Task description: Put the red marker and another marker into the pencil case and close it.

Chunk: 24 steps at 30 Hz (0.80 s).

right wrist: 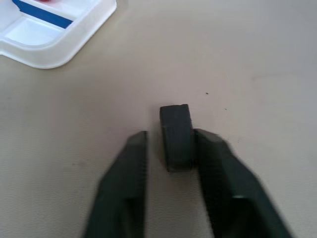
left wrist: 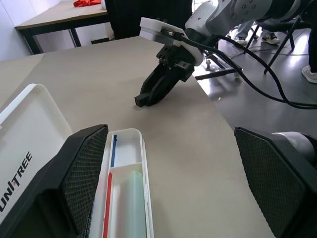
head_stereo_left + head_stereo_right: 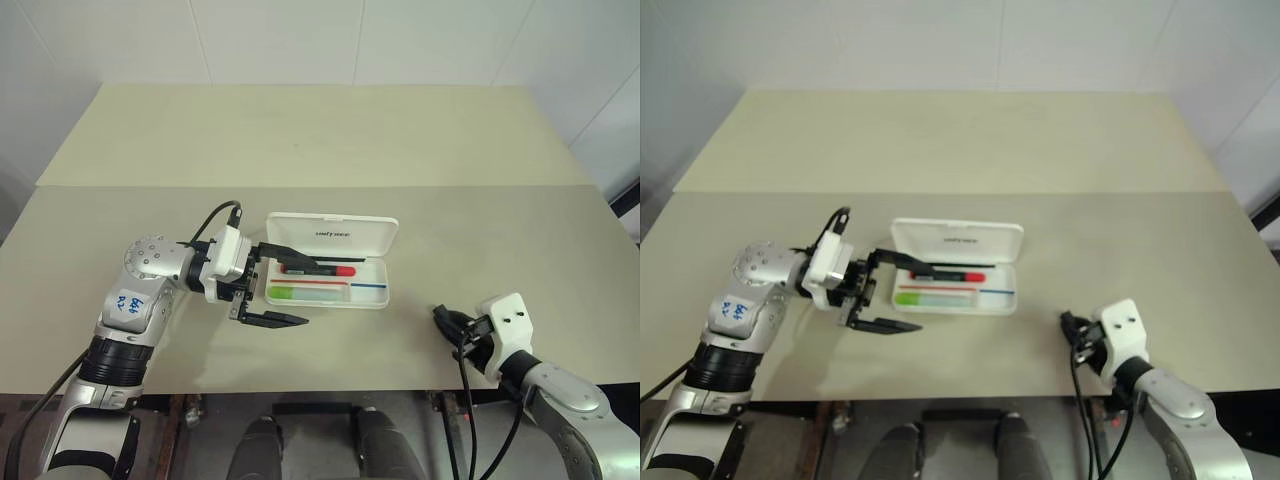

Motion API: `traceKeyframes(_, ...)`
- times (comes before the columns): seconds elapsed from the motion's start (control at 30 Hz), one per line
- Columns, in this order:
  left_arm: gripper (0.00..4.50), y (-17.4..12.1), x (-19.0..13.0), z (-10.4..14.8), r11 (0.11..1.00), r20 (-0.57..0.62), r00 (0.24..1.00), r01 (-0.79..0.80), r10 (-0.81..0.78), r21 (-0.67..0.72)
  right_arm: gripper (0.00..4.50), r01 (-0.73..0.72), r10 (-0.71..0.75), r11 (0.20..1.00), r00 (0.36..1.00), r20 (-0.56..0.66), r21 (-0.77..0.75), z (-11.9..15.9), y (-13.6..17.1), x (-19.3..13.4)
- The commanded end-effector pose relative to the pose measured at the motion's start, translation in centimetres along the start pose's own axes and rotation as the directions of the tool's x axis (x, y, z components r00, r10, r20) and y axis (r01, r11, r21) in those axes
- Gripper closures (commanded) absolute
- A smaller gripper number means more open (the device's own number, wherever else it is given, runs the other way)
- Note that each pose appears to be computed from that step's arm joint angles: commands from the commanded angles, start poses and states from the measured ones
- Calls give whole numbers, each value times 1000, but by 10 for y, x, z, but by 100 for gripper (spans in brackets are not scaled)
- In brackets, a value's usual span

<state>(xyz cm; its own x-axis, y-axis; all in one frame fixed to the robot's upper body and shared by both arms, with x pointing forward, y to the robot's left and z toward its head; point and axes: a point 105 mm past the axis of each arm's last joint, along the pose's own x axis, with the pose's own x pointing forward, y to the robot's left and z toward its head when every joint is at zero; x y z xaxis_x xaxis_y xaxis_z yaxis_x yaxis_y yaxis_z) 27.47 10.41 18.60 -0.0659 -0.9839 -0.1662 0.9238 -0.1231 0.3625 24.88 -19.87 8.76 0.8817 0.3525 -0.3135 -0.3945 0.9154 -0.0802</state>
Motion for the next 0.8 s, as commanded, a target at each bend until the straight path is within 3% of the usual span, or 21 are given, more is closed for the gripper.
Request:
traceKeyframes(0.03,12,0,1,8,999,10,1000,2,-2,38,420,11,-11,1000,1000,3,-12,1,-4,0)
traceKeyframes(0.23,12,1,-1,8,999,6,1000,-3,3,40,420,-27,30,997,999,41,-67,18,-7,6)
traceKeyframes(0.5,12,1,-7,4,999,-19,1000,-11,12,39,420,-230,252,946,965,74,-229,56,4,9)
traceKeyframes(0.8,12,-2,-15,-2,999,-52,998,-15,16,36,420,-523,580,732,815,-3,-436,78,29,19)
